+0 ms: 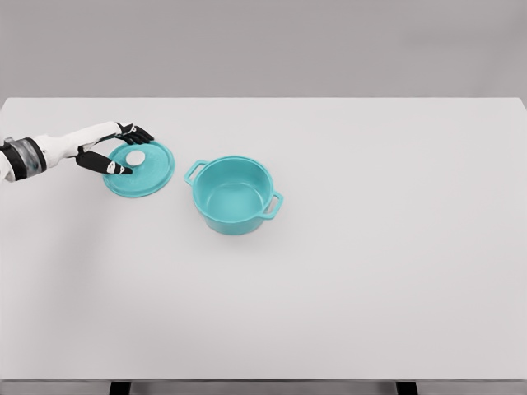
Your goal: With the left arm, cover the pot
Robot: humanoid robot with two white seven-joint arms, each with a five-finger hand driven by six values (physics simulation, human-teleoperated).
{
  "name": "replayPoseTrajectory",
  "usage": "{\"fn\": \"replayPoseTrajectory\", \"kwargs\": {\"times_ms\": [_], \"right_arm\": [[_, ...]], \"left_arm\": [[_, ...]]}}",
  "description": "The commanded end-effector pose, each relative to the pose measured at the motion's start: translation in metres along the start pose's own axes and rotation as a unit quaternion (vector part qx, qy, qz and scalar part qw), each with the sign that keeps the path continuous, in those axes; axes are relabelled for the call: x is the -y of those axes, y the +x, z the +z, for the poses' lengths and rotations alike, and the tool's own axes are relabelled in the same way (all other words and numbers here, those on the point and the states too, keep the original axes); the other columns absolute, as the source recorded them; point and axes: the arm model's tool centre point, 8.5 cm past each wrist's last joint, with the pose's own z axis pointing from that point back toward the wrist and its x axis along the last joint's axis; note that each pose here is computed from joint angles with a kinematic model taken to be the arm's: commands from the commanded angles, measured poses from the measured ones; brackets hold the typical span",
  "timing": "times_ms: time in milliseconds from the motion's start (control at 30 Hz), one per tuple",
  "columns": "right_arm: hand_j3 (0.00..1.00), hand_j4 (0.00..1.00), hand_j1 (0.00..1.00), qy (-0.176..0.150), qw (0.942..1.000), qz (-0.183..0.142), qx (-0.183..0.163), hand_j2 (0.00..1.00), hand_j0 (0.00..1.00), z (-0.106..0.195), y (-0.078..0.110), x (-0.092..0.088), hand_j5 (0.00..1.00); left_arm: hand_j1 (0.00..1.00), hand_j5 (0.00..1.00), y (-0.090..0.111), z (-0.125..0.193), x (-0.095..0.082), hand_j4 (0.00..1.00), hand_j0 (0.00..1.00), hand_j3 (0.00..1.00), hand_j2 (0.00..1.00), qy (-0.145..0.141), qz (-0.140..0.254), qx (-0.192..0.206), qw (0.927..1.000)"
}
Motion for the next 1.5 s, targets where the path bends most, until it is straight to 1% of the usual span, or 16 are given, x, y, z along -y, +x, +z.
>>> {"fn": "replayPoseTrajectory", "kwargs": {"times_ms": [0, 200, 300, 400, 533, 567, 667, 800, 933, 1000, 1033, 1067, 1133, 1267, 1400, 1467], "right_arm": [[1.0, 1.0, 1.0, 0.0, 1.0, 0.0, 0.0, 1.0, 1.0, 0.0, 0.0, 0.0, 1.0], [1.0, 1.0, 1.0, 0.0, 1.0, 0.0, 0.0, 1.0, 1.0, 0.0, 0.0, 0.0, 1.0], [1.0, 1.0, 1.0, 0.0, 1.0, 0.0, 0.0, 1.0, 1.0, 0.0, 0.0, 0.0, 1.0], [1.0, 1.0, 1.0, 0.0, 1.0, 0.0, 0.0, 1.0, 1.0, 0.0, 0.0, 0.0, 1.0], [1.0, 1.0, 1.0, 0.0, 1.0, 0.0, 0.0, 1.0, 1.0, 0.0, 0.0, 0.0, 1.0], [1.0, 1.0, 1.0, 0.0, 1.0, 0.0, 0.0, 1.0, 1.0, 0.0, 0.0, 0.0, 1.0], [1.0, 1.0, 1.0, 0.0, 1.0, 0.0, 0.0, 1.0, 1.0, 0.0, 0.0, 0.0, 1.0], [1.0, 1.0, 1.0, 0.0, 1.0, 0.0, 0.0, 1.0, 1.0, 0.0, 0.0, 0.0, 1.0], [1.0, 1.0, 1.0, 0.0, 1.0, 0.0, 0.0, 1.0, 1.0, 0.0, 0.0, 0.0, 1.0], [1.0, 1.0, 1.0, 0.0, 1.0, 0.0, 0.0, 1.0, 1.0, 0.0, 0.0, 0.0, 1.0], [1.0, 1.0, 1.0, 0.0, 1.0, 0.0, 0.0, 1.0, 1.0, 0.0, 0.0, 0.0, 1.0], [1.0, 1.0, 1.0, 0.0, 1.0, 0.0, 0.0, 1.0, 1.0, 0.0, 0.0, 0.0, 1.0], [1.0, 1.0, 1.0, 0.0, 1.0, 0.0, 0.0, 1.0, 1.0, 0.0, 0.0, 0.0, 1.0], [1.0, 1.0, 1.0, 0.0, 1.0, 0.0, 0.0, 1.0, 1.0, 0.0, 0.0, 0.0, 1.0], [1.0, 1.0, 1.0, 0.0, 1.0, 0.0, 0.0, 1.0, 1.0, 0.0, 0.0, 0.0, 1.0], [1.0, 1.0, 1.0, 0.0, 1.0, 0.0, 0.0, 1.0, 1.0, 0.0, 0.0, 0.0, 1.0]], "left_arm": [[0.77, 0.77, 0.0, 0.0, -0.001, 0.77, 0.77, 0.77, 0.77, 0.003, 0.003, 0.001, 1.0], [0.77, 0.77, -0.001, 0.0, 0.002, 0.77, 0.77, 0.77, 0.77, 0.0, 0.003, 0.0, 1.0], [0.75, 0.75, -0.001, 0.0, 0.003, 0.75, 0.75, 0.75, 0.75, -0.002, 0.004, -0.001, 1.0], [0.69, 0.69, -0.002, 0.0, 0.004, 0.69, 0.69, 0.69, 0.69, -0.002, 0.005, -0.001, 1.0], [0.66, 0.66, -0.002, 0.0, 0.006, 0.66, 0.66, 0.66, 0.66, -0.002, 0.006, 0.0, 1.0], [0.64, 0.64, -0.001, -0.001, 0.005, 0.64, 0.64, 0.64, 0.64, -0.002, 0.006, 0.001, 1.0], [0.63, 0.63, -0.002, 0.0, 0.006, 0.63, 0.63, 0.63, 0.63, -0.002, 0.006, 0.0, 1.0], [0.58, 0.58, -0.003, 0.0, 0.007, 0.58, 0.58, 0.58, 0.58, -0.002, 0.007, 0.0, 1.0], [0.55, 0.55, -0.003, -0.001, 0.01, 0.55, 0.55, 0.55, 0.55, -0.005, 0.008, 0.0, 1.0], [0.55, 0.55, 0.0, -0.001, 0.008, 0.55, 0.55, 0.55, 0.55, -0.004, 0.006, 0.004, 1.0], [0.55, 0.55, 0.003, -0.003, 0.007, 0.55, 0.55, 0.55, 0.55, -0.003, 0.003, 0.01, 0.9999], [0.55, 0.55, 0.011, -0.005, 0.004, 0.55, 0.55, 0.55, 0.55, -0.003, -0.006, 0.021, 0.9997], [0.55, 0.55, 0.016, -0.006, 0.006, 0.55, 0.55, 0.55, 0.55, -0.006, -0.014, 0.032, 0.9994], [0.55, 0.55, 0.028, -0.008, 0.0, 0.55, 0.55, 0.55, 0.55, -0.003, -0.025, 0.049, 0.9985], [0.55, 0.55, 0.027, 0.002, -0.01, 0.55, 0.55, 0.55, 0.55, 0.004, -0.032, 0.046, 0.9984], [0.55, 0.55, 0.031, 0.001, -0.012, 0.55, 0.55, 0.55, 0.55, 0.004, -0.038, 0.05, 0.998]]}}
